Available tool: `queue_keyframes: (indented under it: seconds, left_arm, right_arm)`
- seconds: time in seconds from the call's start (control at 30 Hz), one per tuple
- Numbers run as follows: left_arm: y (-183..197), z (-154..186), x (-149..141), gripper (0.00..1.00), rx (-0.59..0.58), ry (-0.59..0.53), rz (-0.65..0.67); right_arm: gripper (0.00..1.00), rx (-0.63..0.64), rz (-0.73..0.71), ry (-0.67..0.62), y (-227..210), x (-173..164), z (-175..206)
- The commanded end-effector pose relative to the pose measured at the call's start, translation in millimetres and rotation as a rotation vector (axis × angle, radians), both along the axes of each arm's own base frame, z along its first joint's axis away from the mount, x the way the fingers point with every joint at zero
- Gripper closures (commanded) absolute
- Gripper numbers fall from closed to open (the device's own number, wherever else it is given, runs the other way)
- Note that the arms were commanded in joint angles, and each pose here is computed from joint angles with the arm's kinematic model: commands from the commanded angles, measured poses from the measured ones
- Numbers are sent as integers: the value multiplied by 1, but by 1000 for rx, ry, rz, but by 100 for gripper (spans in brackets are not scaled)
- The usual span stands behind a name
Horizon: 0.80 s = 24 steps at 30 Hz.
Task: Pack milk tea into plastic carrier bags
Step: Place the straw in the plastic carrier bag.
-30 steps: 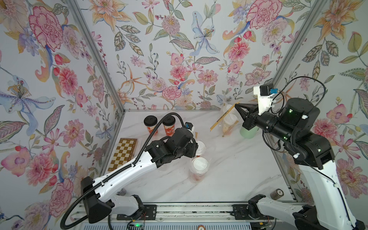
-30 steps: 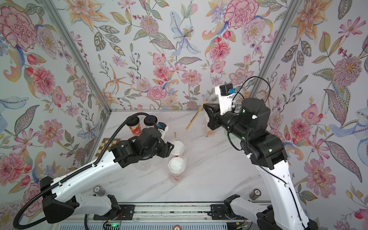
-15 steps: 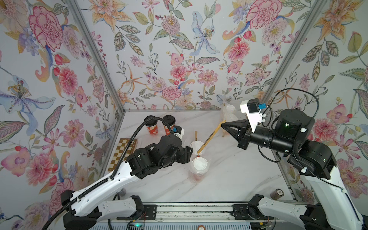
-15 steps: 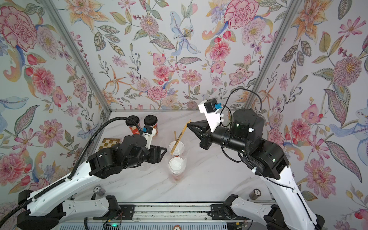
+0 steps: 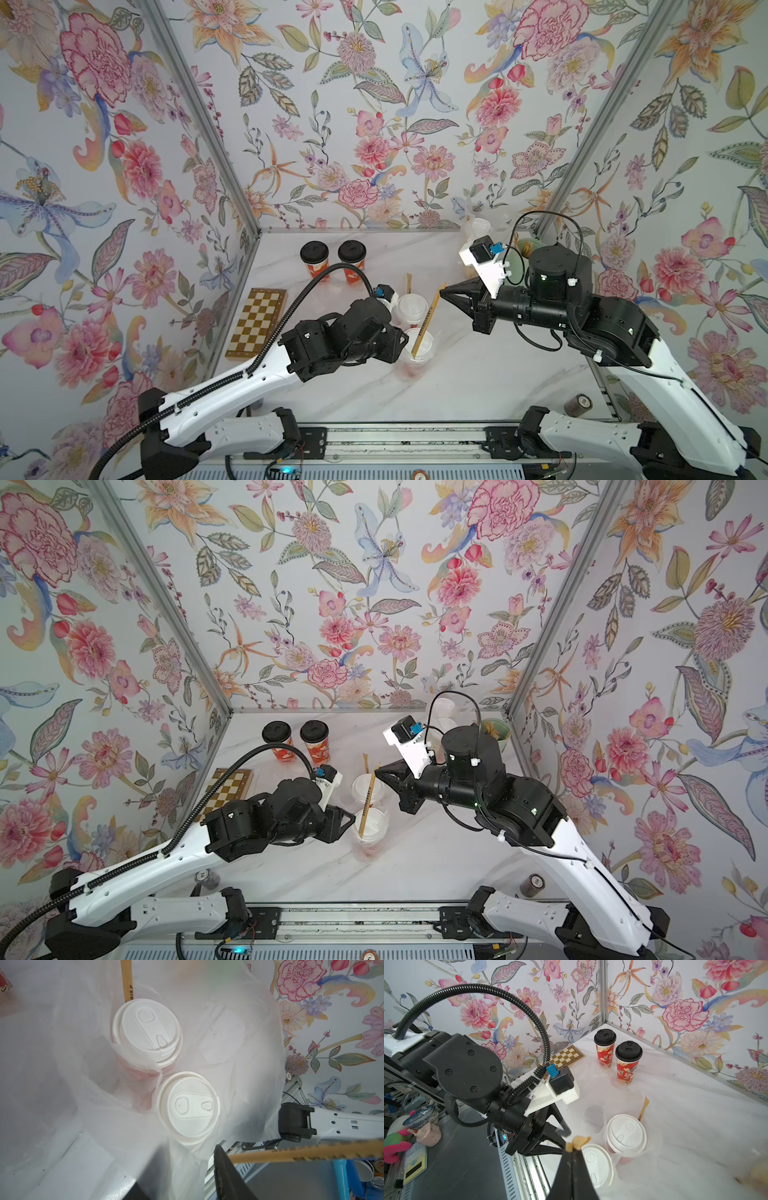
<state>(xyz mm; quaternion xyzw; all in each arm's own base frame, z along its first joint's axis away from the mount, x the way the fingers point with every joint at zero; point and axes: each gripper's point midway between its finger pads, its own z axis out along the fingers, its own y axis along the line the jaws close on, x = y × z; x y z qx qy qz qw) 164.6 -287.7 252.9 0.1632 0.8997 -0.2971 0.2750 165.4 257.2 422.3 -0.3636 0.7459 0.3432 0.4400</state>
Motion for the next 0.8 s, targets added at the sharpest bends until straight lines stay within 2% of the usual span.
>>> queue_keyframes:
  seconds: [0.0,0.1,0.23,0.5,0.77]
  left_arm:
    - [-3,-2,-11,72,-20,11,-41]
    - [-6,1,-14,86,-46,6,-52]
    - [-12,8,-17,95,-95,0,-74]
    - [-14,11,-19,99,-114,0,-83]
    - [-11,9,-19,100,-119,-1,-68]
  right_arm:
    - [100,-10,-14,-5,-4,-3,-6]
    - [100,-17,-4,-8,-1,-5,-13]
    - [100,-23,0,-42,2,-8,-17]
    - [100,-22,7,-91,3,-10,-20]
    - [100,-37,86,-28,16,-22,-42]
